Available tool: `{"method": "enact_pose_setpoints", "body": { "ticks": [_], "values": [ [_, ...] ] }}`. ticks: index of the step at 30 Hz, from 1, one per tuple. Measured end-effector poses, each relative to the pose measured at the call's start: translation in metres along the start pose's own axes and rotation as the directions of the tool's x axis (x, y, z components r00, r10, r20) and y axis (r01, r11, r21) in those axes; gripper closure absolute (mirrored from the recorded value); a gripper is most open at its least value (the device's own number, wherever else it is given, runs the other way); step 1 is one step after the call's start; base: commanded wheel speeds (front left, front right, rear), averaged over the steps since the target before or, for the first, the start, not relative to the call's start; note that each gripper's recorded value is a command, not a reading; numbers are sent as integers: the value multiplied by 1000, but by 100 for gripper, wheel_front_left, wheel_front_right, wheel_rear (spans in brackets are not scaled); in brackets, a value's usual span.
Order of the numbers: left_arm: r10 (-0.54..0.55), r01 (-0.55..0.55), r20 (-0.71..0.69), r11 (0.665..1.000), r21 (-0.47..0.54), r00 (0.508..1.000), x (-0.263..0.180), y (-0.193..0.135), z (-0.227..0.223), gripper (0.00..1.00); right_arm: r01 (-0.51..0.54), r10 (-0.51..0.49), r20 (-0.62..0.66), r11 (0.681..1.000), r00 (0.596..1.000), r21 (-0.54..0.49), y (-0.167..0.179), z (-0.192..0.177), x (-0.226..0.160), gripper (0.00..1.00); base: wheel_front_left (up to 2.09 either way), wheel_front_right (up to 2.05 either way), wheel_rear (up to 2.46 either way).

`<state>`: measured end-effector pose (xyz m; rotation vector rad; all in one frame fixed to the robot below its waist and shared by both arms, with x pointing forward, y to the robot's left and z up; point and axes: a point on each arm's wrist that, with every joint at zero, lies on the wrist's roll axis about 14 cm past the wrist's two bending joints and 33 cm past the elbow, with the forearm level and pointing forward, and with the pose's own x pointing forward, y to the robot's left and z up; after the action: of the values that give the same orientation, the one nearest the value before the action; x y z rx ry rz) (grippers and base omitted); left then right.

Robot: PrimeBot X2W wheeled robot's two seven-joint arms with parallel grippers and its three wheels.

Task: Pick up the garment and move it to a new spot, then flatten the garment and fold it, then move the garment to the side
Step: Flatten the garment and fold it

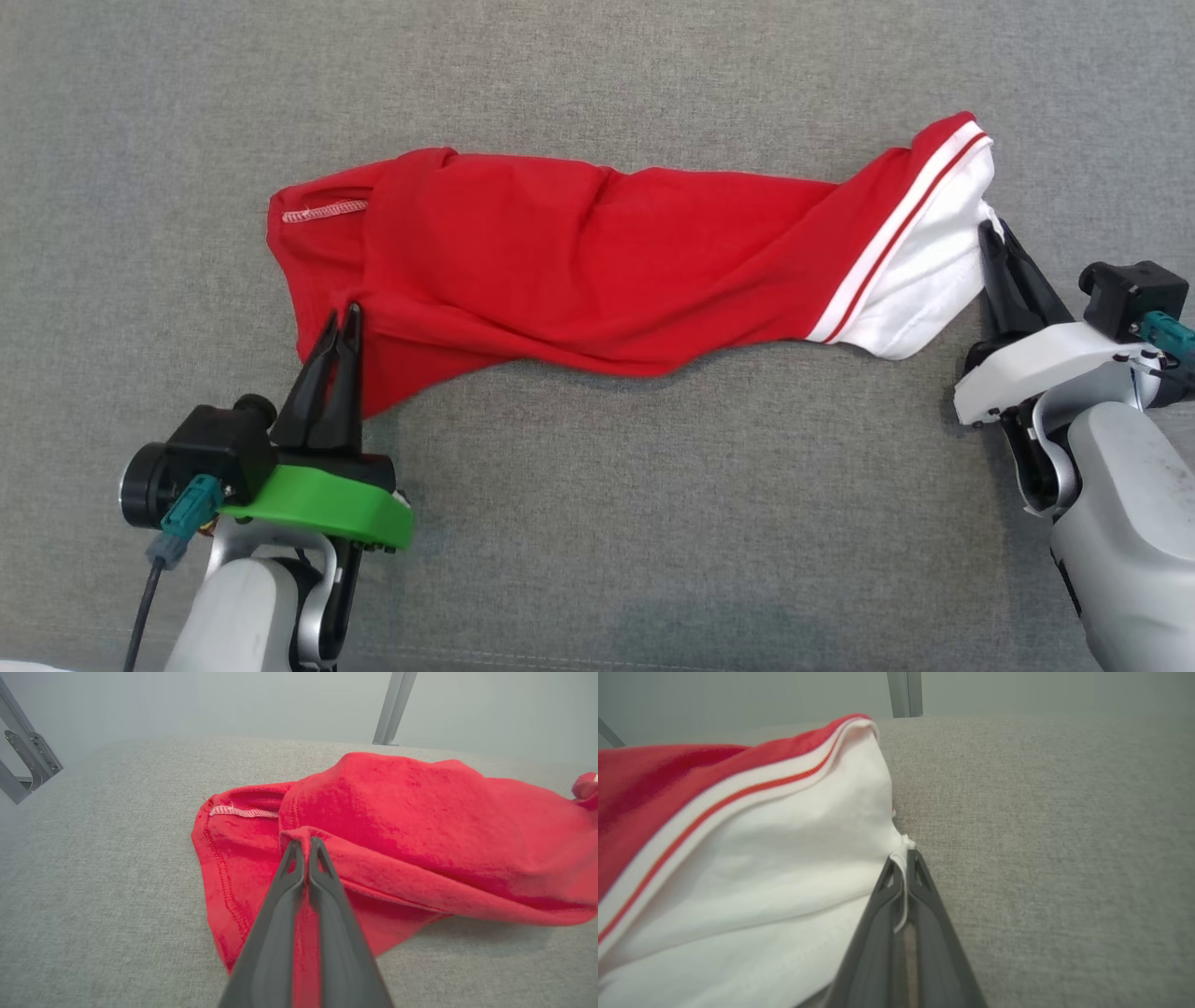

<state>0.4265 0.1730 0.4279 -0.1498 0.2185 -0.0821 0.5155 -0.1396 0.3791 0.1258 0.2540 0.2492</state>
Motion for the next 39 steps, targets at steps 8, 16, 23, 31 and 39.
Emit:
{"method": "enact_pose_setpoints", "body": {
  "ticks": [8,16,23,31,39],
  "values": [
    [-11,-2,229,999,53,973,3,-3,64,100,13,-19,268,1000,963,26,-3,85,-14,100,0,0,0],
    [-125,45,510,985,167,851,-8,-28,180,100,20,10,682,999,732,-37,6,241,-87,100,0,0,0],
    [-238,84,661,963,256,711,-37,-60,260,100,85,53,850,990,524,-114,16,326,-162,100,0,0,0],
    [-285,83,747,951,297,600,-75,-84,308,100,164,47,891,977,451,-135,18,361,-221,100,0,0,0],
    [-311,115,755,946,302,577,-72,-97,315,100,194,15,880,973,475,-121,8,359,-226,100,0,0,0]
  ]
}}
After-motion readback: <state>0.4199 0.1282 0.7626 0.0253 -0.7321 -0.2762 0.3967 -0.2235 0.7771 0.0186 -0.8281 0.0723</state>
